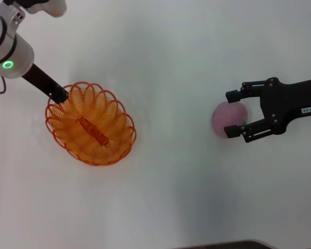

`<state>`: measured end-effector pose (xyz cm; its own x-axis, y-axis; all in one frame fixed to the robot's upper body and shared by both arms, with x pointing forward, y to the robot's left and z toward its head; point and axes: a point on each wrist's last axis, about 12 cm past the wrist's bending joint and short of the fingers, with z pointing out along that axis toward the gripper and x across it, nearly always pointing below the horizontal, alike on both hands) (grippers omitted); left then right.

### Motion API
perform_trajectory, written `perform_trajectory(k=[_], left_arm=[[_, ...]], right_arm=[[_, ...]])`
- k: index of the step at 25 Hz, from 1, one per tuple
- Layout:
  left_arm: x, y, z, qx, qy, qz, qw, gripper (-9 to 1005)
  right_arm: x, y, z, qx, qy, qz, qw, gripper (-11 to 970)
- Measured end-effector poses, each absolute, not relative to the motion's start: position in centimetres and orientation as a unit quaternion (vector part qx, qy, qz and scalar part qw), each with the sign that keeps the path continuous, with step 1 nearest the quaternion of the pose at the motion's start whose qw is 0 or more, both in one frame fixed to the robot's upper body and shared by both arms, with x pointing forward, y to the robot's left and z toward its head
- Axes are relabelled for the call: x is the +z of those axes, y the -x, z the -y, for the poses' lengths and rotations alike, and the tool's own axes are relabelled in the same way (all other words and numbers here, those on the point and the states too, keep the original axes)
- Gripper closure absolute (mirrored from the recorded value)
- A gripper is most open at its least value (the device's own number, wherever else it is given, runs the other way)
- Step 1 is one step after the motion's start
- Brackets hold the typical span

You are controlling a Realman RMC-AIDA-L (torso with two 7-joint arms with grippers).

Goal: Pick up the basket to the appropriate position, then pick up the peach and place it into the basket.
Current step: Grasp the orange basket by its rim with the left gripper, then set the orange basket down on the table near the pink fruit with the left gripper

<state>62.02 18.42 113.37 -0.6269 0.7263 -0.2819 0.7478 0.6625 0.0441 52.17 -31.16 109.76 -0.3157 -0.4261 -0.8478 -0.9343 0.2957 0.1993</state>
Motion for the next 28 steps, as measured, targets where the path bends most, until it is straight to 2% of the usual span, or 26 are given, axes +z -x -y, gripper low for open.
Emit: perform_trajectory(k=[2, 10, 17, 20, 23, 28], left_arm=[[113.6, -62.1, -18.4, -0.038, -0.409, -0.900, 0.142, 852], [116.3, -61.8, -19.1, -0.059, -0.395, -0.904, 0.153, 905], [121.0, -60.6, -19.8, -0.135, -0.361, -0.908, 0.168, 915], [122.1, -60.2, -20.3, -0.156, -0.338, -0.911, 0.181, 926], [122.2, -60.0, -21.0, -0.178, -0.299, -0.919, 0.184, 950], [120.6, -59.7, -22.1, -0.217, -0.211, -0.935, 0.184, 952]], right_arm=[[109.8, -52.2, 31.2, 0.363, 0.469, -0.725, 0.350, 28], [109.7, -52.0, 31.4, 0.362, 0.466, -0.725, 0.354, 29], [109.7, -52.0, 31.4, 0.363, 0.465, -0.725, 0.355, 29], [109.8, -52.0, 31.4, 0.363, 0.467, -0.724, 0.356, 29], [109.9, -52.0, 31.6, 0.362, 0.465, -0.724, 0.359, 29], [109.8, -51.6, 32.1, 0.359, 0.461, -0.719, 0.377, 29]])
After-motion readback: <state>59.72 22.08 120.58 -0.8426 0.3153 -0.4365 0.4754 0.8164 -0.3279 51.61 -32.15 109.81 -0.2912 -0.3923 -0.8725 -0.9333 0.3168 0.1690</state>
